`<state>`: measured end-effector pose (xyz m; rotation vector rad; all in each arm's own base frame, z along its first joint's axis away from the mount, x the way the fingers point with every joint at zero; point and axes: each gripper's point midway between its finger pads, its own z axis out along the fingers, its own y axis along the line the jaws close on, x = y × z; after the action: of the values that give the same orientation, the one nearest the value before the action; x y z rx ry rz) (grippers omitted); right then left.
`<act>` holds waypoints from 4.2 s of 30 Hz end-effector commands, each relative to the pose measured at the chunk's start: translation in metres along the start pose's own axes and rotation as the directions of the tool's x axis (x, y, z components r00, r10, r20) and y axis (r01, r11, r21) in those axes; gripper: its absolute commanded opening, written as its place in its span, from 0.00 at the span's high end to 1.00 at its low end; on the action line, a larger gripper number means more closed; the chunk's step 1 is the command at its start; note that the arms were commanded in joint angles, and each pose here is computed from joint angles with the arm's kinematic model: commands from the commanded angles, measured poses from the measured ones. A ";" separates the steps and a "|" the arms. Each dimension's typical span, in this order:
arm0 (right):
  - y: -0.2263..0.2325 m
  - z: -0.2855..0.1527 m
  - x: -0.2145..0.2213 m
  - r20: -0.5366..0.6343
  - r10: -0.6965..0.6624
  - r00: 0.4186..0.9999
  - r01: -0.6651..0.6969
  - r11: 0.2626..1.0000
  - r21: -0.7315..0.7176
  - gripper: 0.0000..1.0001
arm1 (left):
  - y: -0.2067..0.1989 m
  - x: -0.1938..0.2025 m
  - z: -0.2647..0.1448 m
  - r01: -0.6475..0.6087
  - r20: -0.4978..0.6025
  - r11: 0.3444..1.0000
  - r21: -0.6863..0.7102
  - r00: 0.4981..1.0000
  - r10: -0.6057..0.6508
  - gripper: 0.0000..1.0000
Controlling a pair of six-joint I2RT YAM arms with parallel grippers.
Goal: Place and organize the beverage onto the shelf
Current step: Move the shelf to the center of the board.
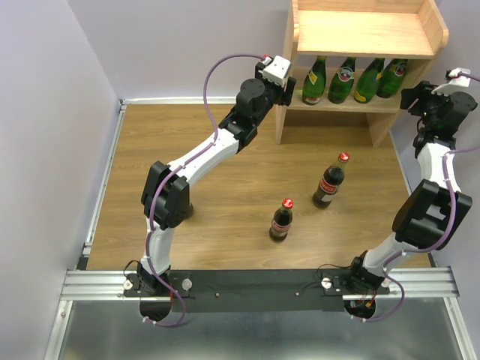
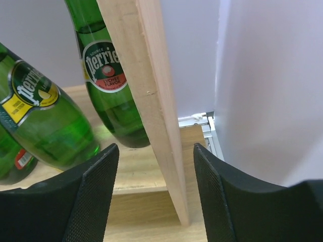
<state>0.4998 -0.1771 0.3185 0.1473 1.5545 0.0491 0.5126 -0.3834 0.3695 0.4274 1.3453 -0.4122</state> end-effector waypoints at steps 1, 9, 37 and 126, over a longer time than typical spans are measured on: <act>-0.002 0.013 -0.005 0.060 -0.035 0.998 0.034 0.999 0.013 0.36 | 0.001 -0.014 0.006 0.017 0.044 1.000 -0.012 0.999 -0.016 0.26; 0.004 0.020 -0.009 0.092 -0.089 0.992 0.089 0.996 0.002 0.59 | 0.001 -0.014 0.008 0.019 0.045 1.000 -0.021 0.999 -0.019 0.26; 0.016 0.014 -0.007 0.145 -0.125 0.982 0.129 0.992 -0.019 0.96 | 0.000 0.008 0.021 0.109 0.038 0.993 -0.044 0.994 -0.107 0.39; 0.054 -0.042 -0.016 0.164 -0.066 0.984 0.076 0.996 -0.055 1.00 | -0.014 -0.031 -0.031 0.114 0.139 0.993 -0.013 0.984 -0.111 0.97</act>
<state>0.4708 -0.1433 0.3231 0.0665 1.4287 -0.0399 0.5022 -0.3728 0.3434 0.3183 1.3467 -0.4249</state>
